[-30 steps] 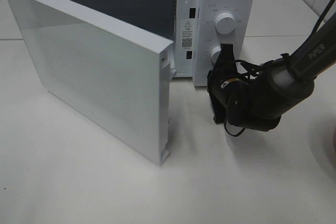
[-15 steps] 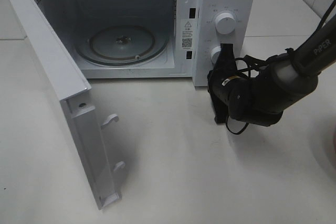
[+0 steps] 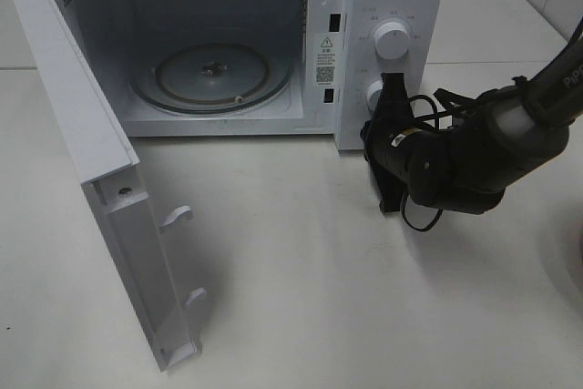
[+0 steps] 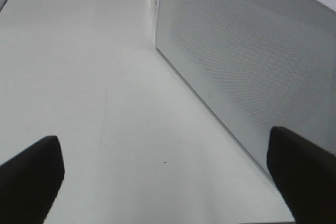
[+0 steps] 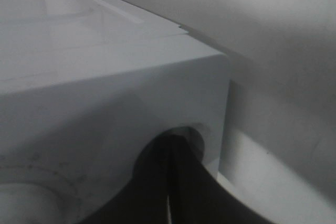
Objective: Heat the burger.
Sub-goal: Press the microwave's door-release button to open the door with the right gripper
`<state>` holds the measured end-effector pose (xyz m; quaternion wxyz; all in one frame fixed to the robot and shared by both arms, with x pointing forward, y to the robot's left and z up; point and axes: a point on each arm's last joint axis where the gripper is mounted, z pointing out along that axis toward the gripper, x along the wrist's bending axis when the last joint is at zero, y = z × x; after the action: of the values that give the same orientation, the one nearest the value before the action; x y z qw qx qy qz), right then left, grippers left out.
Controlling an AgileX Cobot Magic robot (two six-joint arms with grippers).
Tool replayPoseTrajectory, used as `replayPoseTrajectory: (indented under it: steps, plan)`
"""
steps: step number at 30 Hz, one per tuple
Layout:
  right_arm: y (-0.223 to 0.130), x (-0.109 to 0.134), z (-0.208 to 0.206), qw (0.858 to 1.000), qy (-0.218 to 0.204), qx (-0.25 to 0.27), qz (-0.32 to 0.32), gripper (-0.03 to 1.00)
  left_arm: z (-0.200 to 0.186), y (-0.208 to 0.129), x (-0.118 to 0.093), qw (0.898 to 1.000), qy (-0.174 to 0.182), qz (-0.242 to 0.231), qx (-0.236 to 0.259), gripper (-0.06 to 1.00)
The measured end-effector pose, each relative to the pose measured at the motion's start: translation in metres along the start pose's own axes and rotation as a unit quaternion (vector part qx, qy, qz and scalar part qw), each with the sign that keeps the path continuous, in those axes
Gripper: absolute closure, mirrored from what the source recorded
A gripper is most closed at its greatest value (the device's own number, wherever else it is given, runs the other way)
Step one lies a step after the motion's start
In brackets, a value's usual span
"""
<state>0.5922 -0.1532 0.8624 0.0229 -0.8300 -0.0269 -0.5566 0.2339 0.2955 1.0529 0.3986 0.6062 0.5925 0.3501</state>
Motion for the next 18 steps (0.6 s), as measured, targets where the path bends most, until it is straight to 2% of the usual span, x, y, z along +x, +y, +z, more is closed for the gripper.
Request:
replayPoseTrajectory:
  steps: [12, 18]
  plan:
    - [0.006, 0.007, -0.027, 1.0, 0.003, 0.02, -0.022, 0.95, 0.0, 0.0, 0.0, 1.0, 0.0, 0.0, 0.0, -0.03]
    - [0.009, 0.007, -0.047, 0.998, -0.027, 0.044, -0.039, 0.95, 0.0, 0.0, 0.0, 1.0, 0.0, 0.0, 0.0, -0.03]
